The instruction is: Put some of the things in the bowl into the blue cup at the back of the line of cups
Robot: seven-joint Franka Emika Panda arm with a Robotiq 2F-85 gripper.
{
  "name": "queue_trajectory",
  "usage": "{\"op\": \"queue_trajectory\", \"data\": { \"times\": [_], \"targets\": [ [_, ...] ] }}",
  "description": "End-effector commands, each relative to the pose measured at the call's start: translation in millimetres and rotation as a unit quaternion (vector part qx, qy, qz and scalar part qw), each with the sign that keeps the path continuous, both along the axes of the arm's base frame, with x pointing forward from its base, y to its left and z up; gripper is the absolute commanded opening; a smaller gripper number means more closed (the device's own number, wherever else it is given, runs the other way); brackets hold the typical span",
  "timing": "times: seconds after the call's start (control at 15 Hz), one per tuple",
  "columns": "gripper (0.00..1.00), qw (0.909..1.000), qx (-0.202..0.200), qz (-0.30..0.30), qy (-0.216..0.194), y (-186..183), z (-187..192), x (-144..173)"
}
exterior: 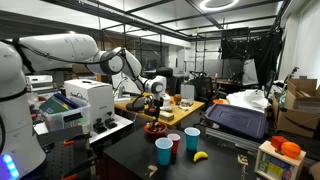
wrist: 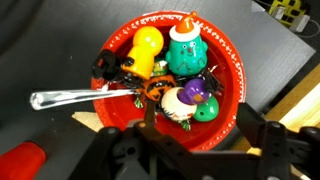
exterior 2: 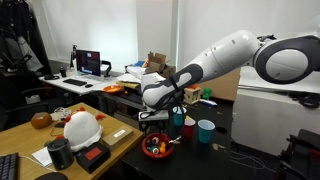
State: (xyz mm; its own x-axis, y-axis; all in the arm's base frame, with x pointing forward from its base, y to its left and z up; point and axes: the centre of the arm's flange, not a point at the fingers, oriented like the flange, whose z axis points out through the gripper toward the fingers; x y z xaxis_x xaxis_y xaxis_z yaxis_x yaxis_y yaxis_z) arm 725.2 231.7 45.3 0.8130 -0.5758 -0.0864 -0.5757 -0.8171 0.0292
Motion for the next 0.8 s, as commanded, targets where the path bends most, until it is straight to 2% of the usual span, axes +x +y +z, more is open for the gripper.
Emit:
{"op": "queue_trajectory", "data": {
  "times": [0.0, 0.4, 0.47, 0.53, 0.6, 0.73],
  "targets": [
    [0.51, 0.9987, 0.02, -0.044, 0.013, 0, -2, 29],
    [0.05, 0.9956, 0.04, -0.074, 0.04, -10, -6, 27],
    [0.49, 0.9962, 0.036, -0.065, 0.046, -8, -7, 23],
    [0.44, 0.9961, 0.037, -0.058, 0.056, -5, -8, 18],
    [0.45, 0.9959, 0.036, -0.056, 0.061, -3, -10, 14],
    [0.58, 0.9965, 0.023, -0.05, 0.062, 1, -12, 7]
  ]
}}
